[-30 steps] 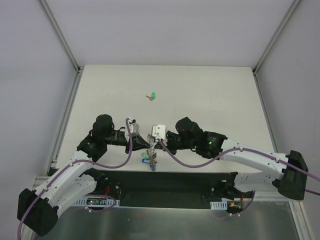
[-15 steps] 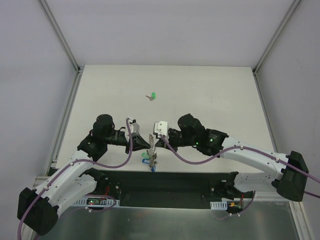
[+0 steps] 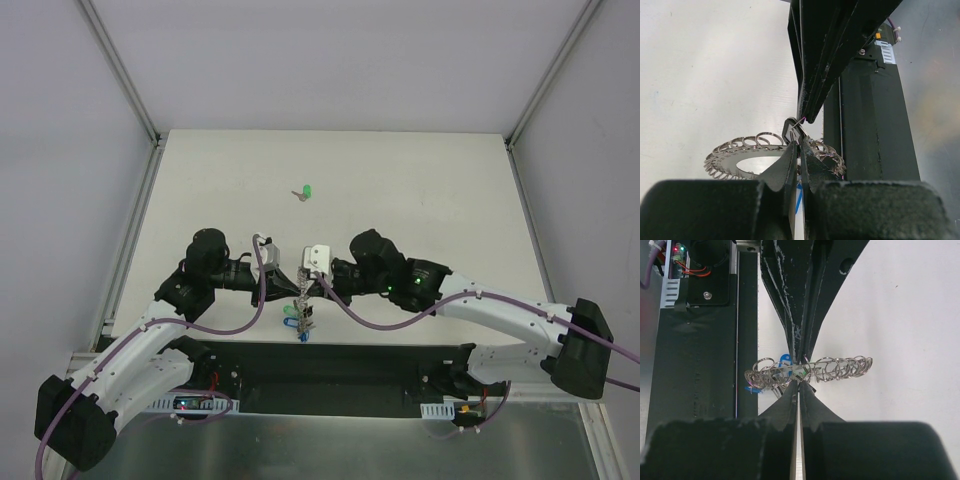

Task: Put the keys on the keyring

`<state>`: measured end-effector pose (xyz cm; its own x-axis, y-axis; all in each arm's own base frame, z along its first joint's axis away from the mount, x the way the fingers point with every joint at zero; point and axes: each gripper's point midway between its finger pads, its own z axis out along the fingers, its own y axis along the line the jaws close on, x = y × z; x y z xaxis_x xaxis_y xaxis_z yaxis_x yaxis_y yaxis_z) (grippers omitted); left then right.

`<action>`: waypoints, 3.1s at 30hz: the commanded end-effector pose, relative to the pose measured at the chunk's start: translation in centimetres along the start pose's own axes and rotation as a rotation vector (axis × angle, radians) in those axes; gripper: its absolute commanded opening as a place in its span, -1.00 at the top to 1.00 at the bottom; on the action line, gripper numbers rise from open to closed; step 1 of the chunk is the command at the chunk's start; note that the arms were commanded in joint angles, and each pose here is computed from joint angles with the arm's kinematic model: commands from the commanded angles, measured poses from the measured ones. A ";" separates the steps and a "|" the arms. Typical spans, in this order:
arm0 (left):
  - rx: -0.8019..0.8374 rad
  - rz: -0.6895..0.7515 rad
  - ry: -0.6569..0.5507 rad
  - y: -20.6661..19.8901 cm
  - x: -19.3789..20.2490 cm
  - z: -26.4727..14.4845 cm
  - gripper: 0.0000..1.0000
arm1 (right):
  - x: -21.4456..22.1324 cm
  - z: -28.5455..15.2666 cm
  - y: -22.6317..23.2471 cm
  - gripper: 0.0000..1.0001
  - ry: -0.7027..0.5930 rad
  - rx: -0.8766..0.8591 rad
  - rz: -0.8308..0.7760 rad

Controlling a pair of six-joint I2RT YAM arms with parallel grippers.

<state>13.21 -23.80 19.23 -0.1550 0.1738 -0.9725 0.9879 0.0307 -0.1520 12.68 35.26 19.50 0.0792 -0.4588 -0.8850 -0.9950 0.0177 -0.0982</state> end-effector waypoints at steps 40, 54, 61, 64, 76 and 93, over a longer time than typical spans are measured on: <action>-0.472 0.090 -0.040 5.1 -2.6 -3.5 1.00 | 16.9 -15.0 -9.6 0.98 0.855 0.650 0.400; -0.566 0.106 -0.040 4.9 -3.3 -5.4 1.00 | 20.1 -6.0 -11.5 0.98 0.993 0.382 0.402; -0.556 0.080 -0.020 5.1 -2.9 -5.2 1.00 | 19.6 -1.9 -12.7 0.98 0.954 0.305 0.389; -0.551 0.073 -0.016 5.1 -2.8 -5.1 1.00 | 19.5 -1.1 -13.1 0.96 0.946 0.293 0.382; -0.539 0.058 -0.015 5.2 -2.8 -5.1 1.00 | 17.9 0.1 -14.1 0.60 0.853 0.308 0.364; -0.554 0.075 -0.054 4.7 -3.8 -5.6 1.00 | 14.1 -3.3 -13.1 0.10 0.222 0.546 0.468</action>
<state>18.09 -18.74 19.75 -0.1365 0.2054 -0.9691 0.8485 0.5292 -0.0074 25.86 24.05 8.81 -0.4440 -0.6096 -0.6567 -0.7780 0.6258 -0.0549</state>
